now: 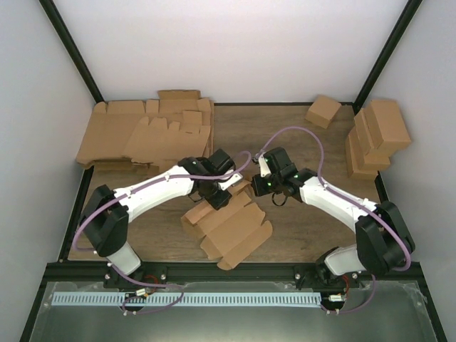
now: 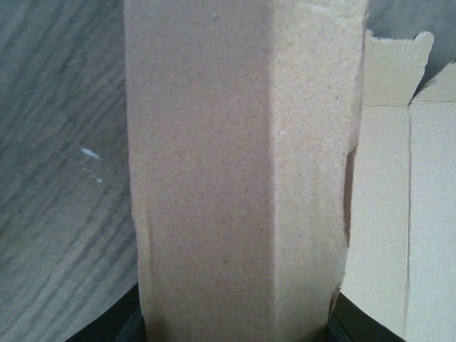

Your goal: Fold the paper box

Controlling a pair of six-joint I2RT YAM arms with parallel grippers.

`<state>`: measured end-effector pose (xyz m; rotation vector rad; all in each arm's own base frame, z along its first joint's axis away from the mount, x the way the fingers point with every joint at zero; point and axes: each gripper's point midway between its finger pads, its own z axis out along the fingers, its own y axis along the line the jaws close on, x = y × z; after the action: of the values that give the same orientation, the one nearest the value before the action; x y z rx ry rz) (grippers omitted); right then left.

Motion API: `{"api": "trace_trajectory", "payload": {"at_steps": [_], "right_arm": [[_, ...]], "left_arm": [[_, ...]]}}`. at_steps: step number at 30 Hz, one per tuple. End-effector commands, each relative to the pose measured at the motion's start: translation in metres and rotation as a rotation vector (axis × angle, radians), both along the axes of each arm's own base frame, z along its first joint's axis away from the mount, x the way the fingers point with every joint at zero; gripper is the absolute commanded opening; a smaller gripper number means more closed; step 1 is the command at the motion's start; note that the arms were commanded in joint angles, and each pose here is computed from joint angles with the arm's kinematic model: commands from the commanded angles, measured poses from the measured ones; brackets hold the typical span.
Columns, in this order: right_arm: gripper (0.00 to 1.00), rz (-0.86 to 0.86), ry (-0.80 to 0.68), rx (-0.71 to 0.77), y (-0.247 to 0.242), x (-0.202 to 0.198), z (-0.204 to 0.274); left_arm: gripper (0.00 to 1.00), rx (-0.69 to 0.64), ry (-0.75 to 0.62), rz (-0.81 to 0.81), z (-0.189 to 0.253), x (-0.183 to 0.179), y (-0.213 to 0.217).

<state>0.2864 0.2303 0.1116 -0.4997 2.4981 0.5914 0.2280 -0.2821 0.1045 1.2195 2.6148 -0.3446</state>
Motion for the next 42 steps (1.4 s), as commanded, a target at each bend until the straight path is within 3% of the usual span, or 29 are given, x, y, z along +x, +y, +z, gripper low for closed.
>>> {"api": "trace_trajectory", "payload": {"at_steps": [1, 9, 19, 28, 42], "right_arm": [[0.01, 0.015, -0.066, 0.02, 0.009, 0.003, 0.028], [0.01, 0.031, -0.059, 0.017, 0.015, -0.011, 0.032], [0.01, -0.032, -0.039, 0.063, 0.033, -0.002, 0.044], [0.05, -0.046, 0.066, 0.206, 0.051, -0.012, 0.035], [0.05, -0.097, 0.125, 0.325, 0.057, -0.019, 0.024]], "left_arm": [[0.41, 0.061, -0.091, 0.068, 0.003, 0.024, 0.004], [0.38, 0.16, -0.165, 0.115, -0.003, 0.041, 0.012], [0.38, 0.123, -0.201, 0.111, 0.005, 0.044, -0.001], [0.38, 0.019, -0.201, 0.145, 0.005, 0.043, -0.014], [0.38, 0.042, -0.223, 0.076, -0.009, 0.032, -0.02]]}}
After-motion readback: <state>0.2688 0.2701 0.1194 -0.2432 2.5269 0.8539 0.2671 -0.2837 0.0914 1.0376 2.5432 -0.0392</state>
